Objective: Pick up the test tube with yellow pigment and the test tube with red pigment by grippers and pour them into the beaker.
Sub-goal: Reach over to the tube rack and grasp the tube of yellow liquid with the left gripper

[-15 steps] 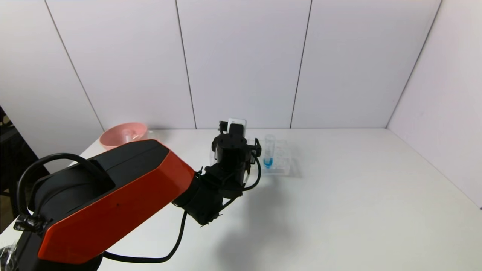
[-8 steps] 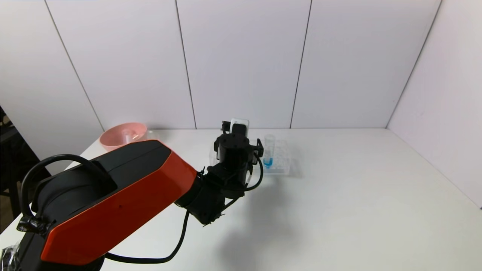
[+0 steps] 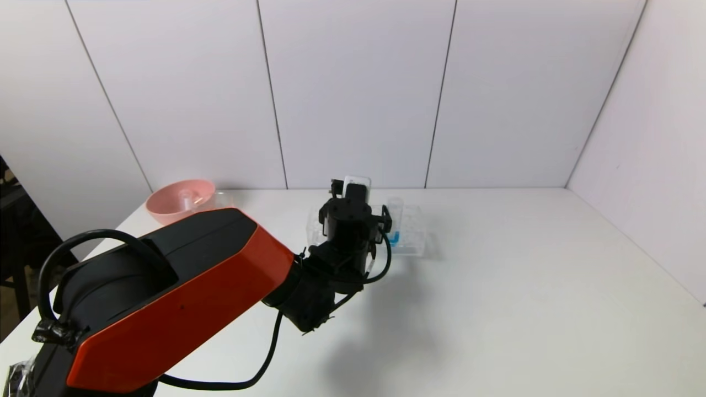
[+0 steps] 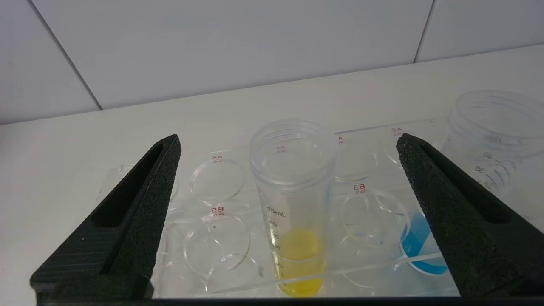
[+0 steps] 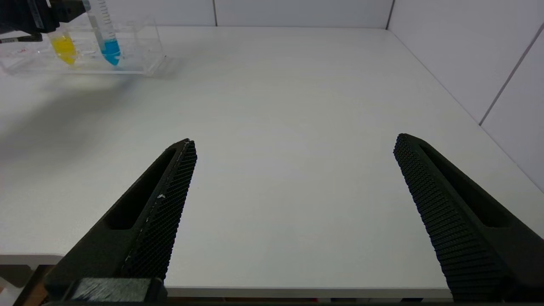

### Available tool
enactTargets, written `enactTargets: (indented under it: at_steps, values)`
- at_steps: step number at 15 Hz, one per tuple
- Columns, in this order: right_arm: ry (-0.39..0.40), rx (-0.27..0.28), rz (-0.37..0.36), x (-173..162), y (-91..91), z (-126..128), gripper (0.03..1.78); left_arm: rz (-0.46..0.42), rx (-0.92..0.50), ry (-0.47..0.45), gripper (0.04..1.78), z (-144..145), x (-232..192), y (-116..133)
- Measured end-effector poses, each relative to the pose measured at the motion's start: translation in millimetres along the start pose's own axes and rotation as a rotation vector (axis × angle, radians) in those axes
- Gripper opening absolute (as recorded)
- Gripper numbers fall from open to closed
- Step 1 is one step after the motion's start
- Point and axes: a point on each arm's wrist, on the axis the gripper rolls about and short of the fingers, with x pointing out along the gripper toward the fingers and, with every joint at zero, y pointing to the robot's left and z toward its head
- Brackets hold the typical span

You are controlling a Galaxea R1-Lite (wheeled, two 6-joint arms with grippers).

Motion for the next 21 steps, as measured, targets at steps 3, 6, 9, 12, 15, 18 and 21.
enactTargets:
  at_steps: [3, 6, 9, 12, 15, 18, 21]
  values:
    - [0.000, 0.000, 0.000, 0.0, 0.0, 0.0, 1.70, -0.001, -0.001, 0.000, 1.77, -0.5, -0.1, -1.2]
    - [0.000, 0.000, 0.000, 0.0, 0.0, 0.0, 1.70, -0.002, 0.000, 0.000, 1.77, -1.0, 0.0, -1.6]
    - [0.000, 0.000, 0.000, 0.0, 0.0, 0.0, 1.70, -0.002, 0.000, 0.000, 1.76, -2.4, 0.9, -1.9]
    - [0.000, 0.000, 0.000, 0.0, 0.0, 0.0, 1.70, -0.002, 0.002, 0.004, 1.55, -3.3, 1.2, -2.1]
    - [0.000, 0.000, 0.000, 0.0, 0.0, 0.0, 1.70, -0.004, 0.010, 0.013, 1.11, -4.6, 1.2, -2.4]
    - [0.000, 0.000, 0.000, 0.0, 0.0, 0.0, 1.70, -0.005, 0.021, 0.030, 0.57, -6.0, 0.6, -3.2]
    - [0.000, 0.000, 0.000, 0.0, 0.0, 0.0, 1.70, -0.007, 0.020, 0.030, 0.46, -5.6, 0.3, -3.7]
